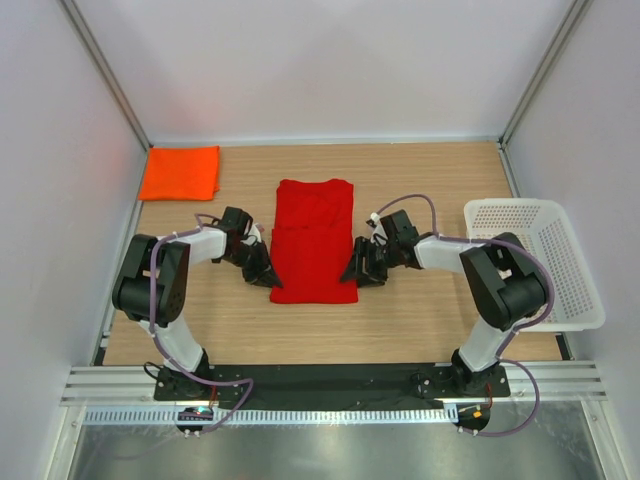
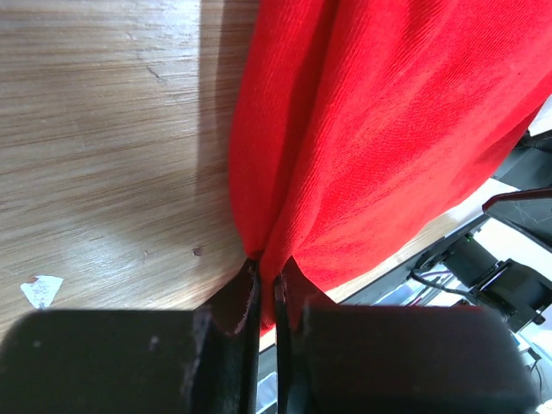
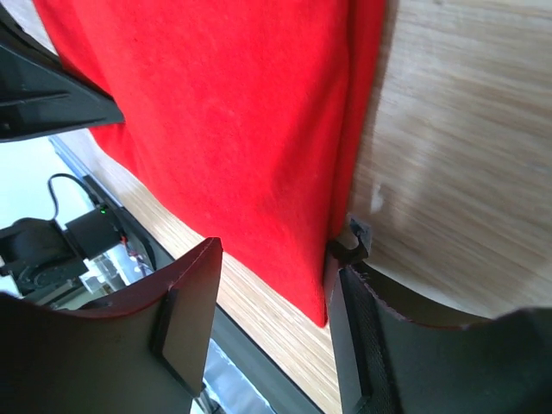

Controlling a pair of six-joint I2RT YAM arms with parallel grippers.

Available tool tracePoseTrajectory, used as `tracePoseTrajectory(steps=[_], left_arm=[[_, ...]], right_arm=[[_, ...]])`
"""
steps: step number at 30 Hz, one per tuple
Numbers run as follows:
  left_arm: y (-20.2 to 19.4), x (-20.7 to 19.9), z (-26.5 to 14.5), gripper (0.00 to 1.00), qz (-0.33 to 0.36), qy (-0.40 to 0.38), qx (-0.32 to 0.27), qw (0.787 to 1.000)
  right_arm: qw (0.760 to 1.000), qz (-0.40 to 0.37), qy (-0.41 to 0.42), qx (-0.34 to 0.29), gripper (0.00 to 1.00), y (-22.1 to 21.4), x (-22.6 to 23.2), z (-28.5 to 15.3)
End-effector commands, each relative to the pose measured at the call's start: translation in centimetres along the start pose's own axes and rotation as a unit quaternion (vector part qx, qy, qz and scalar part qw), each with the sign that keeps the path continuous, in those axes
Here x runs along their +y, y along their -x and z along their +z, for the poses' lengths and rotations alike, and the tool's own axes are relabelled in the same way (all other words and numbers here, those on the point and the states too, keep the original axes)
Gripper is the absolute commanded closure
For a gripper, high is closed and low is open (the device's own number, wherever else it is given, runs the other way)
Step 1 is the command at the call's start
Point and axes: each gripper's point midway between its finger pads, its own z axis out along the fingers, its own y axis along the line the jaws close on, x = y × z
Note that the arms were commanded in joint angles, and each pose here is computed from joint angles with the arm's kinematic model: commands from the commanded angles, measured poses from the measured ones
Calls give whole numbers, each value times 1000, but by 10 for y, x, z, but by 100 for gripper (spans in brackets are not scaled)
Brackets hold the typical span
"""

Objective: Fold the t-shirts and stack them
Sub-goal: Fold the tshirt

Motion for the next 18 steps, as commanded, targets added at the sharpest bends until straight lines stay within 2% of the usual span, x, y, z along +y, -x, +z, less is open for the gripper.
tracePoseTrajectory(steps=[1, 7, 11, 13, 14, 16, 17, 18], left_arm=[[-11, 53, 18, 99, 3, 101, 5, 995], [-12, 51, 17, 100, 5, 99, 6, 995], [-12, 50, 16, 100, 7, 98, 6, 995], [-12, 48, 16, 100, 6, 92, 7, 996], [-11, 46, 14, 100, 6, 89, 4, 996], [-11, 43, 13, 100, 5, 85, 2, 996], [-11, 42, 13, 100, 7, 83, 0, 997], [-11, 41, 11, 100, 8, 82, -2, 997]], right_arm=[[994, 26, -106, -1, 43, -17, -64, 20], [993, 48, -107, 5, 44, -27, -75, 29], [995, 49, -84, -4, 50, -29, -72, 32], [996, 48, -72, -13, 68, -28, -67, 33], [997, 44, -65, -18, 82, -25, -65, 33], [997, 43, -60, -20, 90, -24, -63, 32], [997, 42, -57, -20, 99, -24, -62, 32], [998, 41, -53, -23, 99, -22, -59, 31]])
